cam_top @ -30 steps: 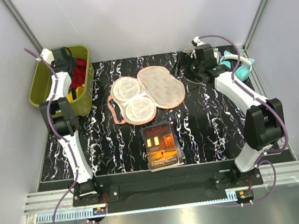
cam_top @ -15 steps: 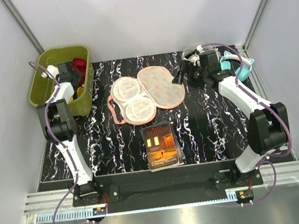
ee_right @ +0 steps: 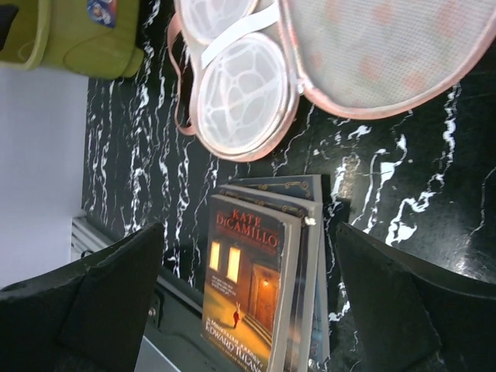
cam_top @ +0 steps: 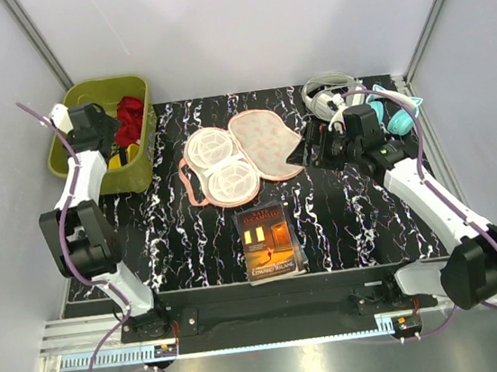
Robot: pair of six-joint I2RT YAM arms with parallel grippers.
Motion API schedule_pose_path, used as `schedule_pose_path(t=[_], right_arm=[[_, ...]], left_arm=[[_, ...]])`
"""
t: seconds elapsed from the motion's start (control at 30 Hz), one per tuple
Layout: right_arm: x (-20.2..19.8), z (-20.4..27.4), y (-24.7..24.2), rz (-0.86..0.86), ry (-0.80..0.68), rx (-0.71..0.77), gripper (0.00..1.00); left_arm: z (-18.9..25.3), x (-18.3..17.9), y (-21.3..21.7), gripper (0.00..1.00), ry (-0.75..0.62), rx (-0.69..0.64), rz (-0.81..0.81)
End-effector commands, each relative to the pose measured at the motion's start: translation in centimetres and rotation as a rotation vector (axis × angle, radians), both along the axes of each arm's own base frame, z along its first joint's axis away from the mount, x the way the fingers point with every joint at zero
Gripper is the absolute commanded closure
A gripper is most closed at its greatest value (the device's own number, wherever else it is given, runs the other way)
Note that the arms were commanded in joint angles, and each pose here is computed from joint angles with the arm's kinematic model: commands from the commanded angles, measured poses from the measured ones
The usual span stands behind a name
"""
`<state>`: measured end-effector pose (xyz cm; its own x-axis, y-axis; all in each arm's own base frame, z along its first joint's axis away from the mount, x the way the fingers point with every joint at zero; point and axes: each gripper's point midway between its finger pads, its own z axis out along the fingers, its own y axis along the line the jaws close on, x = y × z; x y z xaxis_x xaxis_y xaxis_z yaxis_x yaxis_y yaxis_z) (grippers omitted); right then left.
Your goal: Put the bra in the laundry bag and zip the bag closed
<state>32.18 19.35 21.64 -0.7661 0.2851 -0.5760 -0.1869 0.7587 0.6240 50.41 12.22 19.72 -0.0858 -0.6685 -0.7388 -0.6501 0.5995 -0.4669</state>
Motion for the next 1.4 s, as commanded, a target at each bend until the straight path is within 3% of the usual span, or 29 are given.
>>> schedule_pose_path(t=[0.0, 0.13, 0.3, 0.4, 0.53, 0.57, 0.67, 1.0, 1.13, 1.27, 1.37], right_arm=[[-1.8, 1.5, 0.6, 0.057, -0.047, 0.007, 0.00], [-2.3, 2.1, 0.9, 0.079, -0.070, 0.001, 0.00], [-2.3, 2.2, 1.3, 0.098, -0.084, -0.017, 0.00], [-2.0, 2.0, 1.3, 0.097, -0.079, -0.029, 0.00], [-1.5, 2.4, 1.4, 0.092, -0.084, -0.032, 0.00], [-1.4, 2.3, 1.4, 0.094, -0.082, -0.034, 0.00], [-1.4, 2.7, 1.8, 0.102, -0.091, -0.036, 0.00], [-2.3, 3.2, 3.3, 0.150, -0.115, -0.048, 0.00], [-2.3, 4.0, 4.1, 0.160, -0.130, -0.042, 0.00], [-2.4, 5.3, 4.6, 0.160, -0.131, -0.018, 0.00], [-2.6, 6.6, 5.3, 0.185, -0.142, 0.016, 0.01]], left_arm=[[-1.2, -1.0, -1.7, 0.14, 0.109, 0.009, -0.142], [-4.1, -0.9, -3.5, 0.14, 0.211, -0.067, -0.238], [-6.0, -0.3, -3.4, 0.19, 0.263, -0.089, -0.237], [-6.5, 0.1, -3.9, 0.34, 0.262, -0.118, -0.250], [-6.7, 0.0, -3.7, 0.67, 0.263, -0.144, -0.233], [-5.9, 0.0, -3.7, 0.82, 0.246, -0.144, -0.229], [-3.0, -0.4, -3.4, 1.00, 0.191, -0.120, -0.209], [9.7, -5.6, -3.2, 1.00, -0.036, -0.045, -0.132], [14.9, -7.5, -4.3, 1.00, -0.141, -0.027, -0.170], [19.7, -9.9, -7.2, 1.00, -0.257, -0.051, -0.274], [21.9, -11.7, -12.0, 1.00, -0.312, -0.079, -0.397]])
